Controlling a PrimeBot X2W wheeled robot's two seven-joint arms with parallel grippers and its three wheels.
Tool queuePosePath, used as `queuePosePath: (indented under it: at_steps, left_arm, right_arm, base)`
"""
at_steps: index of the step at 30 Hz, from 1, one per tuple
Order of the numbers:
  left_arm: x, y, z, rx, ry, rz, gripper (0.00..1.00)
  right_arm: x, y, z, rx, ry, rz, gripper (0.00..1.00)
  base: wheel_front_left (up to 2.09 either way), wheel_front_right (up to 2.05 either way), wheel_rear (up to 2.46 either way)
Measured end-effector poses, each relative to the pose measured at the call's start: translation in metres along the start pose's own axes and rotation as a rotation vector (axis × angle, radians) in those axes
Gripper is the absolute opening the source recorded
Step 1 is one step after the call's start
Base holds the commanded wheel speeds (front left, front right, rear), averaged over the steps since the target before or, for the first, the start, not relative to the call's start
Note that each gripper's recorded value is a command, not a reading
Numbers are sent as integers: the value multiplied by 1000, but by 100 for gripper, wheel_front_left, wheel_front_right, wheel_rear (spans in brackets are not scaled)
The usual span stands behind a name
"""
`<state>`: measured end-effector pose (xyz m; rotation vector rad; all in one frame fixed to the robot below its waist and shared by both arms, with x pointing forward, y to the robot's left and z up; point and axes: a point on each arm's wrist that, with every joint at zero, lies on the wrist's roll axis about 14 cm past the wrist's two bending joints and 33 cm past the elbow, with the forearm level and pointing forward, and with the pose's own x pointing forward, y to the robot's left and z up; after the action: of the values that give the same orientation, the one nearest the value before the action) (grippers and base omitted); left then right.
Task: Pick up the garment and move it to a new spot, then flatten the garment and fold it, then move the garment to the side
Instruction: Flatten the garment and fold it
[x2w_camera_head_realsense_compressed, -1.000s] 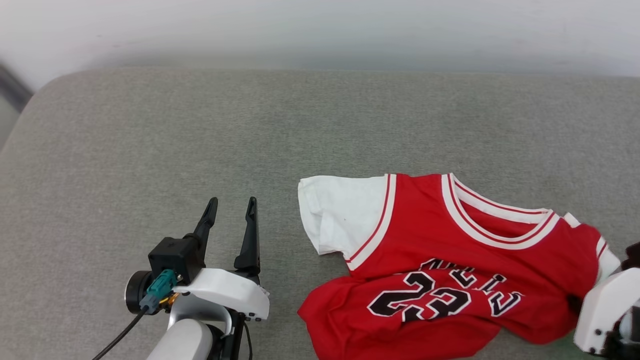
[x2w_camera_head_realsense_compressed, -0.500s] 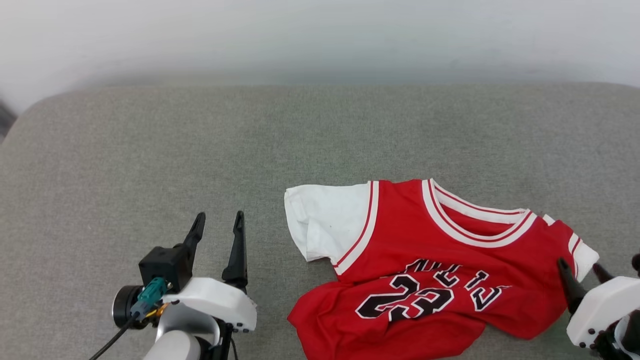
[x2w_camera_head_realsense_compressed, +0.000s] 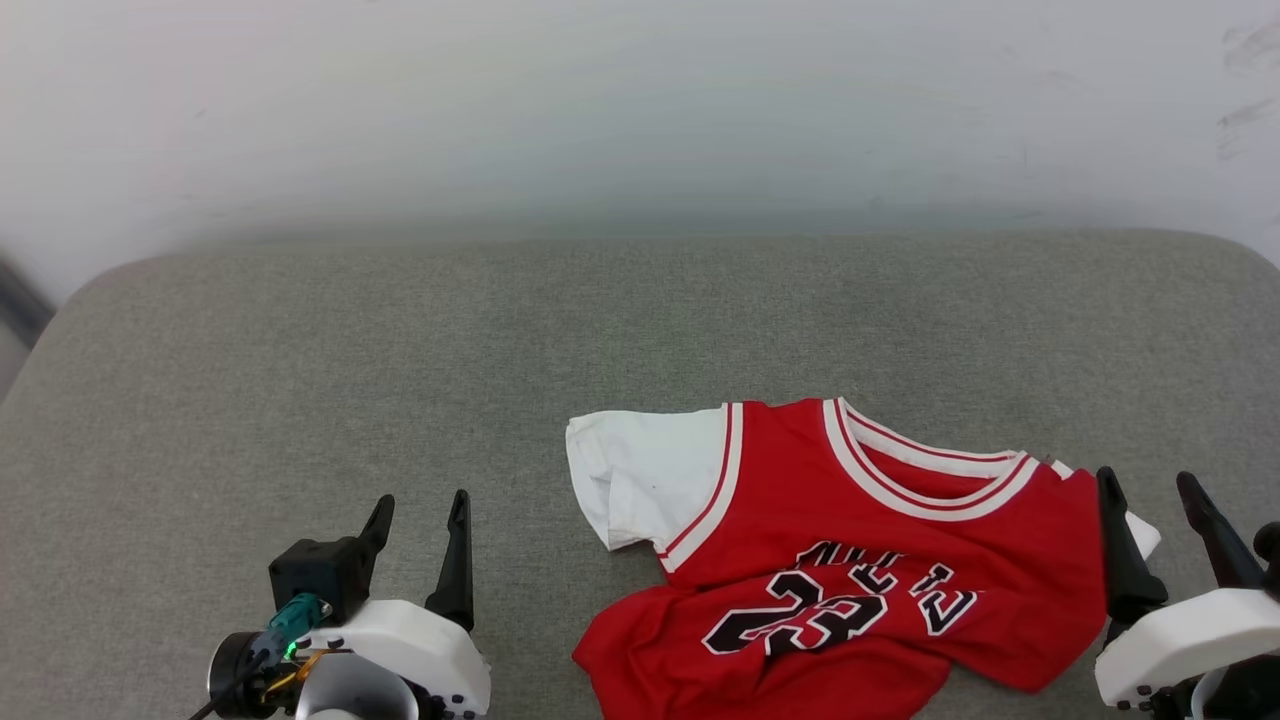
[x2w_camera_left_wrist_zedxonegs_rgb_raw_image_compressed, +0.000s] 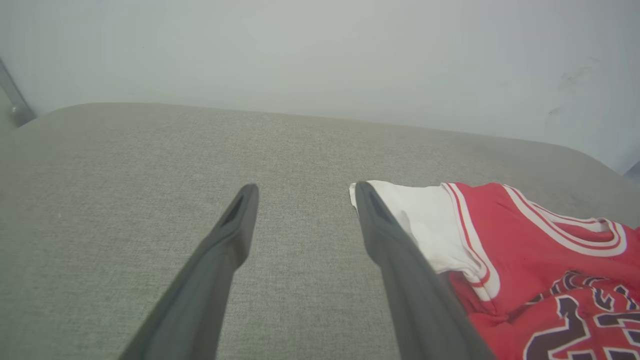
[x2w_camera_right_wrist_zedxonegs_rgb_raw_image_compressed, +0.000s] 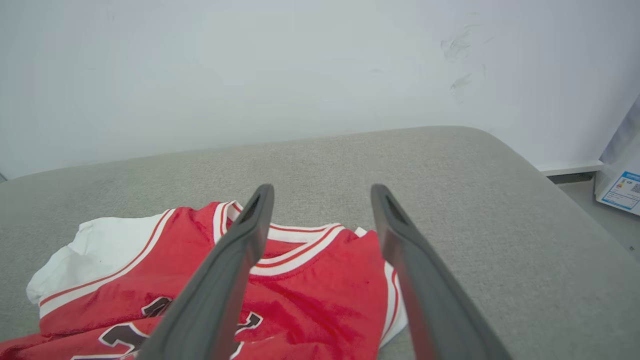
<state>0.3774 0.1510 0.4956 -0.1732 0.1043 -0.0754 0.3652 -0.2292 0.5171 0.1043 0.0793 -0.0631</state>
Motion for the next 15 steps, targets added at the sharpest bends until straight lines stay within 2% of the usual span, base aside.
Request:
queuePosePath:
  at_steps: [6,12,15]
  left_arm:
    - [7,-11,-9,16,74,-51,100]
    - [53,-38,-3,66,152,-164,100]
    - [75,-50,-20,77,249,-206,100]
  right_arm:
    - [-8,5,5,-1,-29,12,100]
    - [4,9,4,9,-27,19,100]
    - [14,9,1,15,-21,18,100]
  base:
    - [0,0,0]
    - [0,0,0]
    - [0,0,0]
